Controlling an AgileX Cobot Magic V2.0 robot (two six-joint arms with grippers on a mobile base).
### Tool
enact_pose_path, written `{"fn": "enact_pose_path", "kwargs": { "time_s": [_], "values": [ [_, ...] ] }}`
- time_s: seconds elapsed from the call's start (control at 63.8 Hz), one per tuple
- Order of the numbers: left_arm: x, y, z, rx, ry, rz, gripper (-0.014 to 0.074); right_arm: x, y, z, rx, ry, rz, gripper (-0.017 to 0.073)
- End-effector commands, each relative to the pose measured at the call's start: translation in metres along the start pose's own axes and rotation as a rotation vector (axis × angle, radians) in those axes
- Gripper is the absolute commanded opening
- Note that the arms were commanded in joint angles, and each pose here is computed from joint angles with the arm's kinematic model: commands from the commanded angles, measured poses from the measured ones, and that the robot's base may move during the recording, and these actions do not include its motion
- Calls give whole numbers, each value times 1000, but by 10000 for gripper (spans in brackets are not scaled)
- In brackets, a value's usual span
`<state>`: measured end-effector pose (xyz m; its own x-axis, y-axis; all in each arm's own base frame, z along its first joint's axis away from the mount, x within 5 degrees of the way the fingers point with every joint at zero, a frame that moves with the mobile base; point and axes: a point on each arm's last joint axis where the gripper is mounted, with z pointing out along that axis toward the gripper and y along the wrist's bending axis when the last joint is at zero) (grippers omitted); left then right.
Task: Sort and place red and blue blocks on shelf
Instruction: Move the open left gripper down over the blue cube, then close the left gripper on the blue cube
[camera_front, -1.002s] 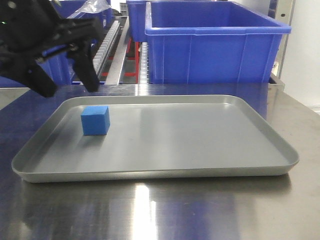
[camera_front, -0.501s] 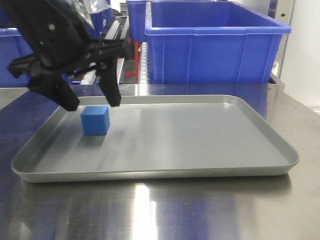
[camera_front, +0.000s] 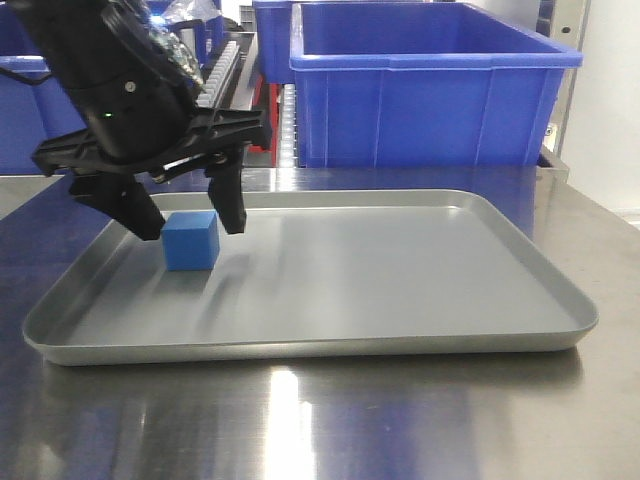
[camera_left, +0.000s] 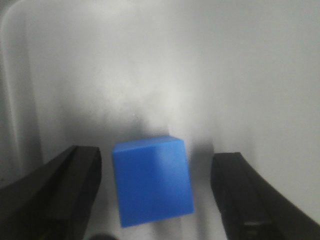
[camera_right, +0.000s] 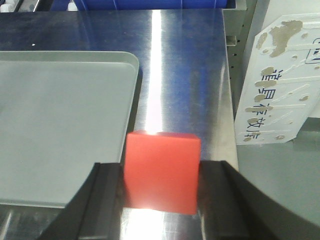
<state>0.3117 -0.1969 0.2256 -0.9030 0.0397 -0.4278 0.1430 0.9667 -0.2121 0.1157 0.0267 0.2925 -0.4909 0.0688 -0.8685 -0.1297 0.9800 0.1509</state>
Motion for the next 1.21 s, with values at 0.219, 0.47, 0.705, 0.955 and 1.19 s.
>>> {"fn": "enact_pose_path", "kwargs": {
  "time_s": [0.219,0.47,0.705,0.955,1.19],
  "values": [
    [-14,-9,-23,45,-109,7,512,-15,2,-5,-15,-100,-6,50],
    [-14,-9,-23,45,-109,7,511,-15,2,-5,-15,-100,-6,50],
    [-13,-9,-19,38,-96,7,511,-15,2,-5,-15,-100,-6,50],
    [-11,-8,-14,27,-74,7,511,-15,2,-5,-15,-100,-6,50],
    [-11,-8,-14,27,-74,7,511,-15,2,-5,-15,-100,-6,50]
  ]
}}
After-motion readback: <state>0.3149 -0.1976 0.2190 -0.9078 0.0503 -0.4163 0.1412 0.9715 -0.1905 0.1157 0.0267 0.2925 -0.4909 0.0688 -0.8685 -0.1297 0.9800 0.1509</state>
